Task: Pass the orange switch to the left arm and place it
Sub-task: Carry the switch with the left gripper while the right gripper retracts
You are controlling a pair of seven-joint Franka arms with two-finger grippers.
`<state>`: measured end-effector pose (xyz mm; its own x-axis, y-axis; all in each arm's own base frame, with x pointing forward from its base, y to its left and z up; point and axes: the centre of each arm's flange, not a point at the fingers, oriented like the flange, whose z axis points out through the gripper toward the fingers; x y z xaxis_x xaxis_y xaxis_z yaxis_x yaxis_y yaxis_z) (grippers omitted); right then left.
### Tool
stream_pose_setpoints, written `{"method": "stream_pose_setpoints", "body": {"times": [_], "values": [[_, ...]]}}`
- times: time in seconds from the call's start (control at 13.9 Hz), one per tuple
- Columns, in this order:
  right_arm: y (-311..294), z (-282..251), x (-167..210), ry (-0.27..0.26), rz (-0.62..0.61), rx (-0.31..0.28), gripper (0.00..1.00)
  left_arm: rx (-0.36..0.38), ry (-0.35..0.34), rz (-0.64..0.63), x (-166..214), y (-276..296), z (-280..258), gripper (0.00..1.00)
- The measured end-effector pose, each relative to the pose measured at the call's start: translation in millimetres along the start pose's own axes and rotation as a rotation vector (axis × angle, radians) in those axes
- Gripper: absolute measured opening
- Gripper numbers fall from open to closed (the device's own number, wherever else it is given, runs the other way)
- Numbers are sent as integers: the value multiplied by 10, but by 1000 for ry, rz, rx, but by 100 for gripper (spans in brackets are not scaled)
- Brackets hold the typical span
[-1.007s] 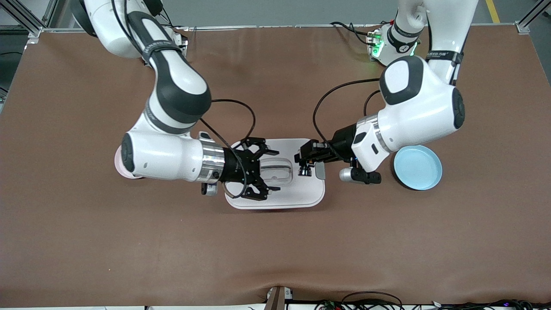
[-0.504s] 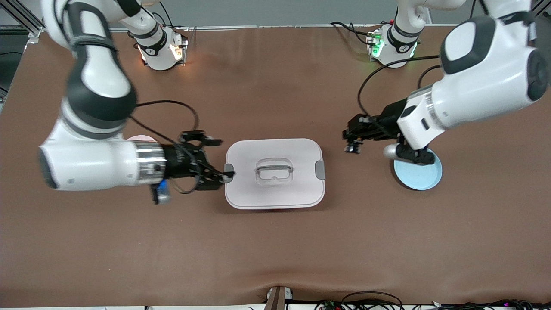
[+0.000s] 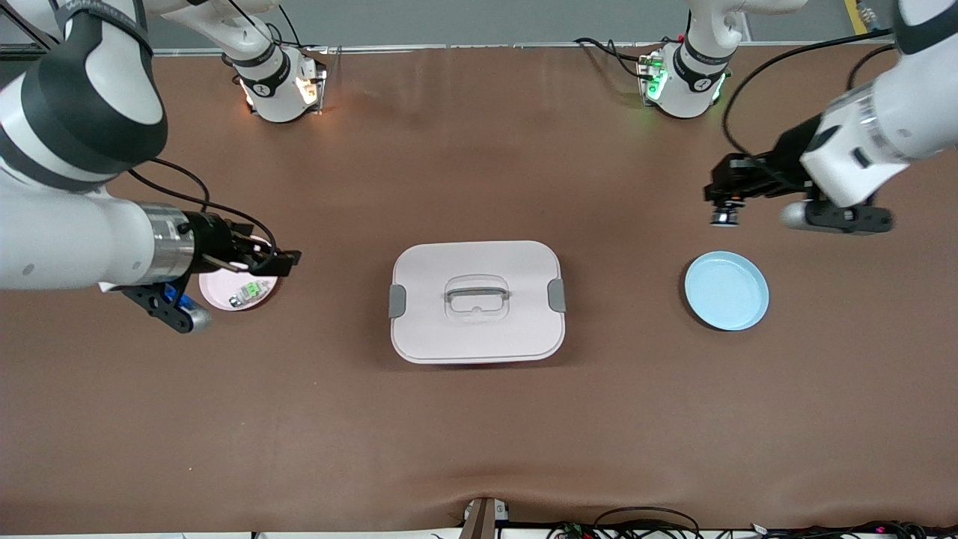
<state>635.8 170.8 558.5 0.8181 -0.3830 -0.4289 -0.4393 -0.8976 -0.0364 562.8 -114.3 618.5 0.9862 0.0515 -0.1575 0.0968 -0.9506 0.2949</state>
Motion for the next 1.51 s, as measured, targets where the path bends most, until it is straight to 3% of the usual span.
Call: {"method": "stream_pose_setpoints", "body": {"times": [0.29,0.72,1.01,1.37,1.51], "values": [[338,-75,-48,2,-149,-162,100,140,50,-279,100,-431,-57,34],[558,17,-94,-99,-254,-300,100,146,96,-659,212,-1079,-209,34],[589,-9,-104,-90,-272,-304,100,185,141,-847,286,-1233,-64,34],[722,-102,15,-53,-299,-271,100,174,182,-984,394,-1381,484,34],[778,-108,64,-2,-301,-243,100,171,188,-1057,389,-1459,739,34]]}}
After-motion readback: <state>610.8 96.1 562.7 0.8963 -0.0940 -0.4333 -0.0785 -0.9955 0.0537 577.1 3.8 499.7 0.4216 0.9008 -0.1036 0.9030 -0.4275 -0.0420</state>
